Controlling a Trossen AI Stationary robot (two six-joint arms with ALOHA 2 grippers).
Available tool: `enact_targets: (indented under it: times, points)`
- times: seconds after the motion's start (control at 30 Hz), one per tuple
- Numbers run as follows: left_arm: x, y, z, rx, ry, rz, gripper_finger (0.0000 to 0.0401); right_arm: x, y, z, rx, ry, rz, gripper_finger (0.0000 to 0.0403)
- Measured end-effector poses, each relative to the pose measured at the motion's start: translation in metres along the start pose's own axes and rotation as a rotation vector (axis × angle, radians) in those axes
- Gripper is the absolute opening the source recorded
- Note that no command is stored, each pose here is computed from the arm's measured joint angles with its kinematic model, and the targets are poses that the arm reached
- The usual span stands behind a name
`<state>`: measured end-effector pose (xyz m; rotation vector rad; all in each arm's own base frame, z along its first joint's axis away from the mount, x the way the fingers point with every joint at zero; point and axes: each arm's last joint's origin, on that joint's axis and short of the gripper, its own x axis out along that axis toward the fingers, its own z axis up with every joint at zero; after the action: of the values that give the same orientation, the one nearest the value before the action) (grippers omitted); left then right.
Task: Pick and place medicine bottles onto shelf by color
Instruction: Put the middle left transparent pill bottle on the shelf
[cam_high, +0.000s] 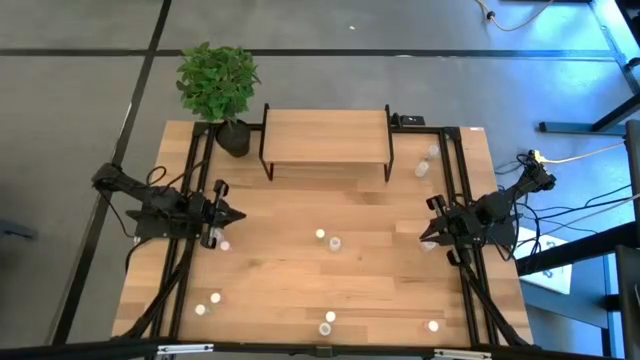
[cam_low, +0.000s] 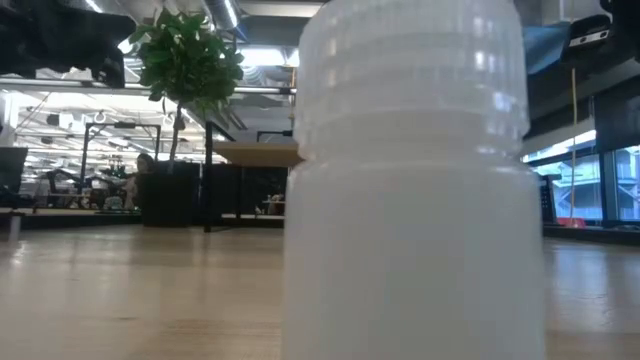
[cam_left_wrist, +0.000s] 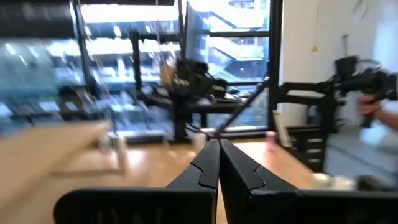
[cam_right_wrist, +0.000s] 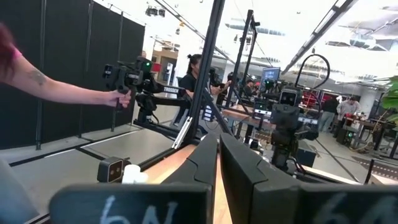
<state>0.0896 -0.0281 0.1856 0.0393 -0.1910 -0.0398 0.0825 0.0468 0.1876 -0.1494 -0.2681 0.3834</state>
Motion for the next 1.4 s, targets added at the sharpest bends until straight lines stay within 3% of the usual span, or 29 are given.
enact_targets:
  times: [0.13,0.3,0.6,0.73,0.93,1.07,1.4]
  points:
    - [-0.001,0.005,0.023,0.008,-0.032,0.07,0.0,0.0,-0.001,-0.001,0.022,0.017,-0.033,0.0023]
    - [0.001,0.008,0.055,0.015,0.069,0.058,0.0,0.0,-0.002,-0.004,0.023,0.056,-0.077,0.0023]
    - [0.035,0.0,0.1,0.018,0.411,0.03,0.0,-0.001,-0.006,-0.005,-0.006,0.093,-0.232,0.0023]
    - [0.054,-0.006,0.115,-0.041,0.595,0.064,0.0,-0.001,-0.007,-0.005,-0.018,0.101,-0.264,0.0023]
    - [0.071,-0.012,0.125,-0.196,0.833,0.146,0.0,-0.001,-0.009,0.005,0.003,0.072,-0.27,0.0023]
    - [0.079,-0.02,0.121,-0.322,0.952,0.104,0.0,-0.001,-0.011,0.012,0.009,0.114,-0.262,0.0023]
    - [0.09,-0.028,0.11,-0.397,1.015,0.157,0.0,0.016,-0.023,0.055,0.028,0.234,-0.425,0.0023]
